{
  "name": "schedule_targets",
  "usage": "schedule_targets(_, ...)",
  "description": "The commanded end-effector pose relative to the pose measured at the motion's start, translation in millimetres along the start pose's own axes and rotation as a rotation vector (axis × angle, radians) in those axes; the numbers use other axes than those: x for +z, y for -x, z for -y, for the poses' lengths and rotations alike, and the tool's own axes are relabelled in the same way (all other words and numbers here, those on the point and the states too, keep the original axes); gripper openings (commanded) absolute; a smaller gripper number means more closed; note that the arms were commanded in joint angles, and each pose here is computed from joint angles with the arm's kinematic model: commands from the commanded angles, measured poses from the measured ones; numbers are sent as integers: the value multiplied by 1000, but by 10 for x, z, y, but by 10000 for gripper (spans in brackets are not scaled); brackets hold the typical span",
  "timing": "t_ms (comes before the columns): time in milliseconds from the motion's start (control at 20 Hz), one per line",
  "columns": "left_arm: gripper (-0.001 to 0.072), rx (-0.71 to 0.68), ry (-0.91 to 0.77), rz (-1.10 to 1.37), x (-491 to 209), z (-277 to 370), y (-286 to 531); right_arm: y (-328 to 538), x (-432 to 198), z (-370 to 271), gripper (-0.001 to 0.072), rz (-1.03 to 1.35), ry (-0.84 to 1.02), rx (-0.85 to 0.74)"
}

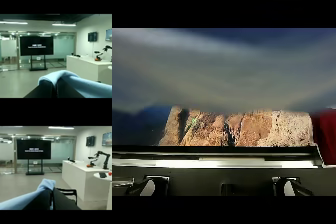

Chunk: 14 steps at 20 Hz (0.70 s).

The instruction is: Fold the clothes and pants, and hang the long-sleeved shirts on hangers.

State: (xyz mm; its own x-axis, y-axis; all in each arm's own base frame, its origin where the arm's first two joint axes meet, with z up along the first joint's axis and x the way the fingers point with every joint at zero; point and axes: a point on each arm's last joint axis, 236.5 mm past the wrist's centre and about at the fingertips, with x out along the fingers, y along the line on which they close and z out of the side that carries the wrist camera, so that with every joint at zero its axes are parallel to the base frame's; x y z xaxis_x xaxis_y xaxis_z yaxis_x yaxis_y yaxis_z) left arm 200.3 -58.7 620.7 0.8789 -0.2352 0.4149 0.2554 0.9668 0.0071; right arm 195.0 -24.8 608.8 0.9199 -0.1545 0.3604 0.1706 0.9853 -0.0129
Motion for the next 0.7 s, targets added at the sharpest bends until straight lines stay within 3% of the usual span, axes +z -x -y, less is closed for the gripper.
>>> schedule_targets(0,22,-12,46,-126,-363,-86,-129,-34,-208,61,37,-85,-10,-20)
schedule_targets(250,22,-55,341,-767,-2763,-599,-387,-563,-2805,176,34,-915,-241,65)
schedule_targets(450,23,-38,642,-1176,-5062,-593,-66,-359,-5103,-152,35,-1491,-378,149)
schedule_targets(650,23,135,806,-1351,-6574,-754,304,-292,-6629,-597,36,-1679,-436,80)
